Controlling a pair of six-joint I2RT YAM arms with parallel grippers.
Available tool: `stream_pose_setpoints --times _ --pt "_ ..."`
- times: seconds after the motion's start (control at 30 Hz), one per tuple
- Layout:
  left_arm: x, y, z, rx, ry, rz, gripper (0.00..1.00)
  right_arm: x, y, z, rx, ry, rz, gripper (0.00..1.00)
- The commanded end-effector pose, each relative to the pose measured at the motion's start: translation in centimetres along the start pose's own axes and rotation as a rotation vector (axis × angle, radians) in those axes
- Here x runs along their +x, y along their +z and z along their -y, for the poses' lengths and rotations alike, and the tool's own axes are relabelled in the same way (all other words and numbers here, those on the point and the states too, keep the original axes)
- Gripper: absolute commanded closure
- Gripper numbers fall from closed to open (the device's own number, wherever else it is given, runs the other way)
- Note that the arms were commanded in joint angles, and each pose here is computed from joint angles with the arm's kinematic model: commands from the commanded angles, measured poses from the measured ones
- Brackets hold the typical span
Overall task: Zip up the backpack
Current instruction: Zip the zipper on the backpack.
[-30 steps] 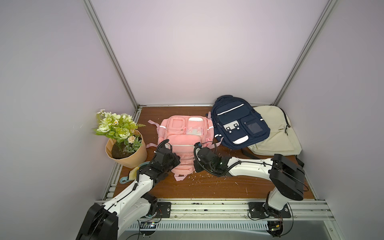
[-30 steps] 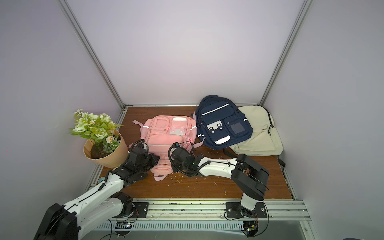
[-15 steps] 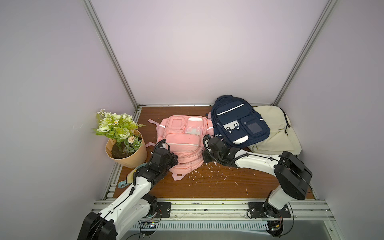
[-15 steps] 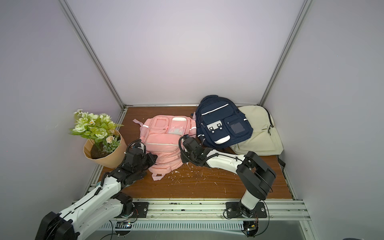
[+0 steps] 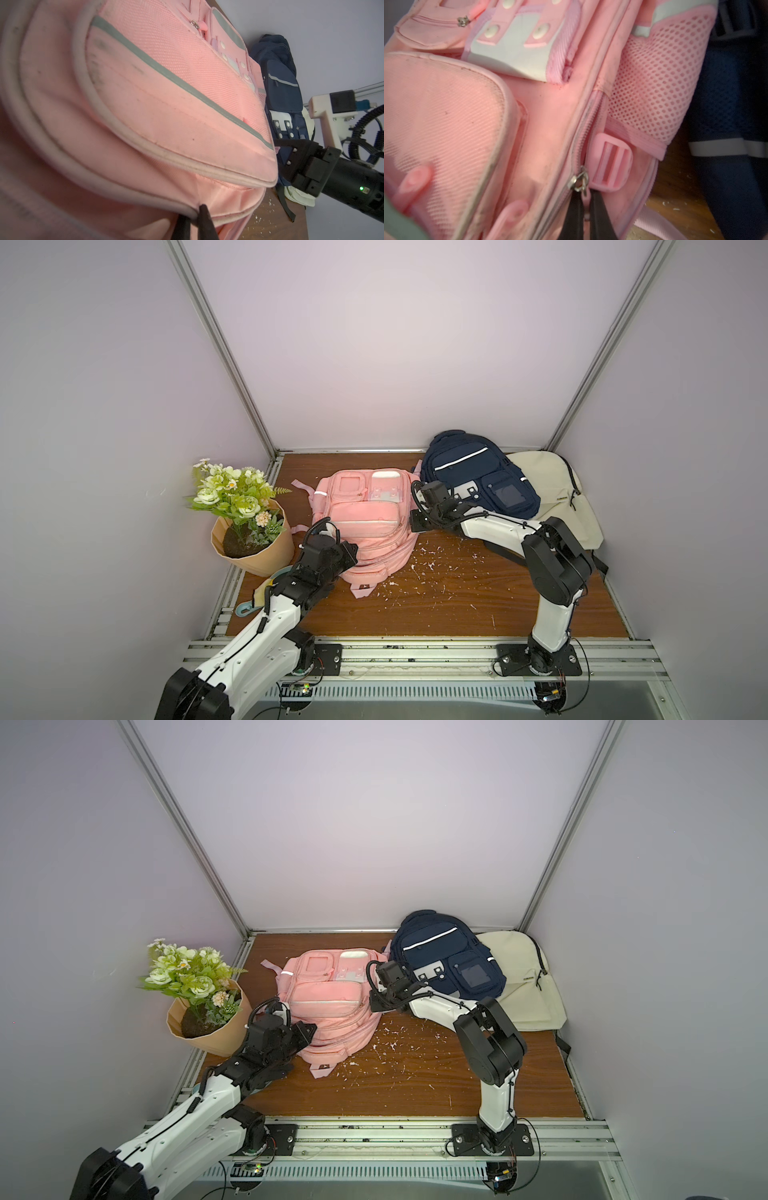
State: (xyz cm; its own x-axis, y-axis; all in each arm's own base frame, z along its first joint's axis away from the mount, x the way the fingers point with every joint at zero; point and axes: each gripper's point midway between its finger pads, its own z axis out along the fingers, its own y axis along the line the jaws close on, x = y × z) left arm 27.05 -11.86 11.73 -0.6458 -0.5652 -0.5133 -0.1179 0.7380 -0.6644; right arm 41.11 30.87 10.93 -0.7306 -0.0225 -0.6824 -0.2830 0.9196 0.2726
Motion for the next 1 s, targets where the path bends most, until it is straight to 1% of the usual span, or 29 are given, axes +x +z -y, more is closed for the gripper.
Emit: stream_pose_setpoints --times 0.0,0.1,0.23,0.3,0.4,0.5,0.57,0.63,0.7,0.77,0.8,0.87,0.97 --pt "0.9 0.0 -2.8 -0.117 0.034 -0.017 1.0 -6.9 -1.7 7.6 0.262 0.14 0.213 1.0" --pt "1.1 0.2 -2.8 -0.119 0.046 -0.024 1.0 -8.7 -1.5 8.4 0.289 0.175 0.224 1.0" --pt "1.3 0.3 -3.1 -0.122 0.045 -0.027 1.0 -12.3 -1.2 9.7 0.329 0.219 0.243 1.0" --pt "1.3 0.2 -3.0 -0.121 0.047 -0.025 1.0 -12.9 -0.8 10.0 0.339 0.221 0.233 1.0" --pt "1.3 0.2 -3.0 -0.119 0.046 -0.019 1.0 -12.7 -0.7 9.5 0.314 0.203 0.226 1.0" --pt "1.3 0.4 -3.2 -0.126 0.039 -0.017 1.0 -12.4 -2.0 8.2 0.276 0.173 0.257 0.99" --pt "1.4 0.7 -3.0 -0.119 0.049 -0.027 1.0 -11.9 -2.8 7.3 0.239 0.152 0.259 0.9" --pt "1.4 1.1 -2.2 -0.091 0.075 -0.044 0.99 -11.2 -3.4 6.5 0.186 0.137 0.246 0.77" --pt "1.1 1.4 -1.1 -0.062 0.107 -0.054 0.93 -10.3 -4.1 6.1 0.152 0.134 0.233 0.64" --pt "0.7 1.6 -0.2 -0.047 0.138 -0.054 0.86 -9.3 -4.8 6.0 0.125 0.14 0.223 0.56" --pt "0.5 1.6 0.2 -0.044 0.151 -0.053 0.8 -8.7 -5.1 6.0 0.114 0.149 0.218 0.52" --pt "0.1 1.5 0.3 -0.059 0.179 -0.052 0.71 -7.3 -5.6 6.3 0.104 0.176 0.21 0.47" --pt "-1.4 0.8 -0.1 -0.133 0.218 -0.015 0.5 -4.5 -5.3 6.4 0.064 0.223 0.17 0.46"
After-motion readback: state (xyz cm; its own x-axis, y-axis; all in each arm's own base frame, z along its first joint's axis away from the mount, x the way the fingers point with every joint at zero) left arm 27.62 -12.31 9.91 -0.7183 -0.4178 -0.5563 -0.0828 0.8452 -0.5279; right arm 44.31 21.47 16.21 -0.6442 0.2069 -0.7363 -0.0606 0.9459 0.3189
